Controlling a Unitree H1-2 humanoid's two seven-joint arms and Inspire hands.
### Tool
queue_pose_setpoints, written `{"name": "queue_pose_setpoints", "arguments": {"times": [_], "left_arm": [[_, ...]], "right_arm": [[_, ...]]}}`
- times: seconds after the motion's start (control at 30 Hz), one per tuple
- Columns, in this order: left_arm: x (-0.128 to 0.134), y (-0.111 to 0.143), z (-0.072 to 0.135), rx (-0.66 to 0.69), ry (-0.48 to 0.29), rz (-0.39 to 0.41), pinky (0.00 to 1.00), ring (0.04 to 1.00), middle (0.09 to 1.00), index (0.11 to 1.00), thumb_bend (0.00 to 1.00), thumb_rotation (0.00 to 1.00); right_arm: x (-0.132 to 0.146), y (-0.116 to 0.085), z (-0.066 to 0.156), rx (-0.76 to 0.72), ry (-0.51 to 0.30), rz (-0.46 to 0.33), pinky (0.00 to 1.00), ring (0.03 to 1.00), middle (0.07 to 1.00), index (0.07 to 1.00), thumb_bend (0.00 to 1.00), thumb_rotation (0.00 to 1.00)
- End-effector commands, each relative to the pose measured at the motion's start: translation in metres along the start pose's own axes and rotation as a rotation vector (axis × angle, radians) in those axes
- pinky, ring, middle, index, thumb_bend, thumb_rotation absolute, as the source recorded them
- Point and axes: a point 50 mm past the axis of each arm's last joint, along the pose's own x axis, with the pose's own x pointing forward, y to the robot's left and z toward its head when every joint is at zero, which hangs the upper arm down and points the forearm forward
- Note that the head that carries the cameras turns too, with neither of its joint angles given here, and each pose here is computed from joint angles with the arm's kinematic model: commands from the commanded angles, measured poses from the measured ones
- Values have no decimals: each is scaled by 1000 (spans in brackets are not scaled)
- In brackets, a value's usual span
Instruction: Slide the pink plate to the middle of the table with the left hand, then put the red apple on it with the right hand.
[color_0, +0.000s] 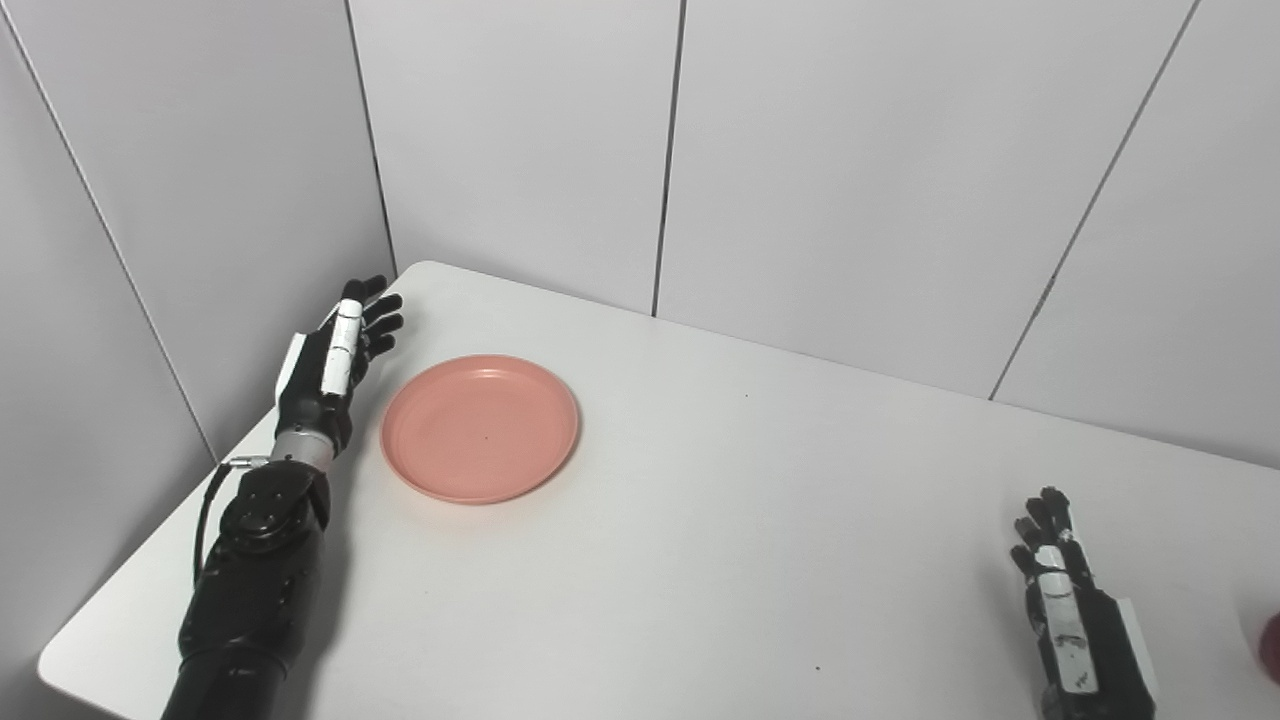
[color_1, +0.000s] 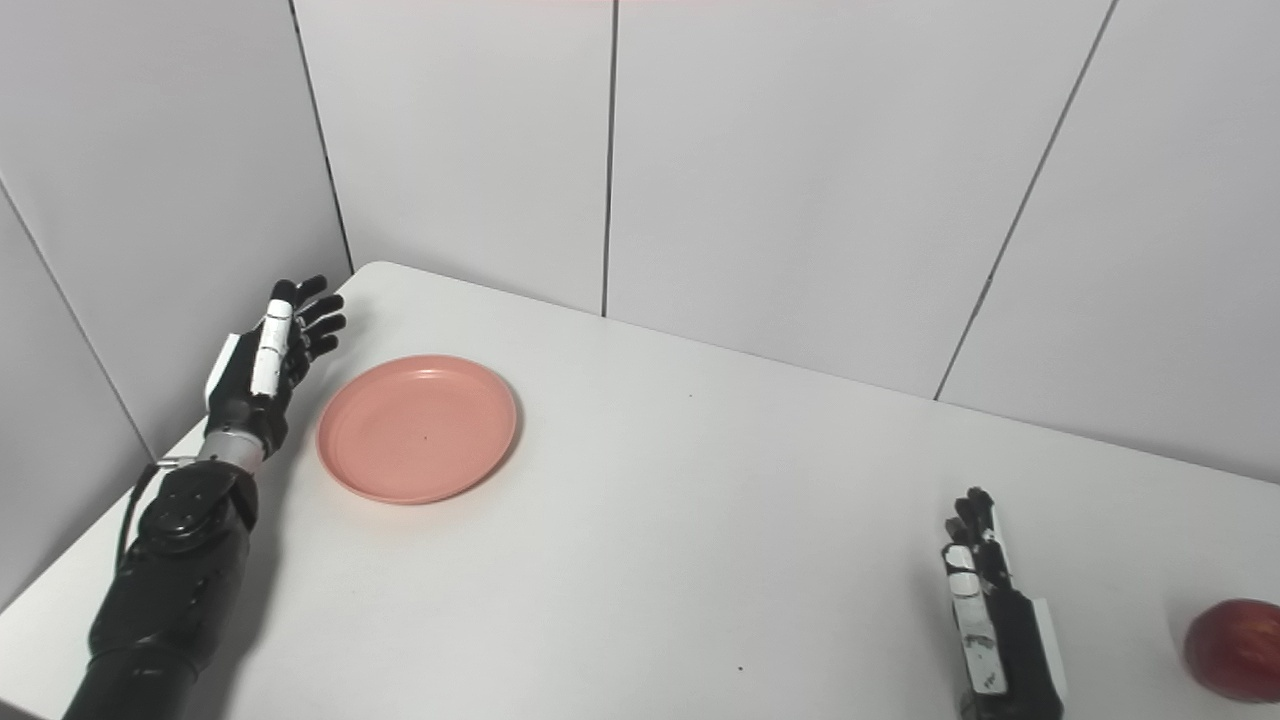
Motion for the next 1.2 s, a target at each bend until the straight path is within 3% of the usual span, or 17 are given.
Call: {"name": "queue_pose_setpoints", "arguments": {"times": [0.0, 0.1, 0.4, 0.73, 0.93, 1.17], "left_arm": [[8, 1, 15, -8, -79, -19, 894, 862, 851, 848, 744, 1000], [7, -3, 6, -33, -71, -43, 855, 852, 852, 849, 747, 1000], [-3, -14, -3, -51, -43, -113, 880, 877, 879, 876, 774, 1000], [-14, -35, -3, -63, -36, -146, 896, 885, 883, 877, 758, 1000], [-19, -46, -4, -83, -26, -171, 850, 876, 881, 877, 782, 1000], [-24, -61, -3, -61, -23, -205, 889, 883, 884, 884, 776, 1000]], "right_arm": [[1, -3, 11, -5, -66, -6, 1000, 987, 987, 1000, 613, 896], [1, -3, 11, 10, -65, -2, 1000, 992, 992, 1000, 604, 882], [1, -4, 12, 0, -64, -5, 1000, 998, 995, 1000, 633, 891], [1, -4, 13, -1, -74, -9, 1000, 991, 993, 1000, 638, 896], [1, -4, 15, -3, -82, -14, 1000, 990, 993, 1000, 629, 899], [1, -5, 15, -17, -87, -15, 1000, 990, 991, 1000, 634, 909]]}}
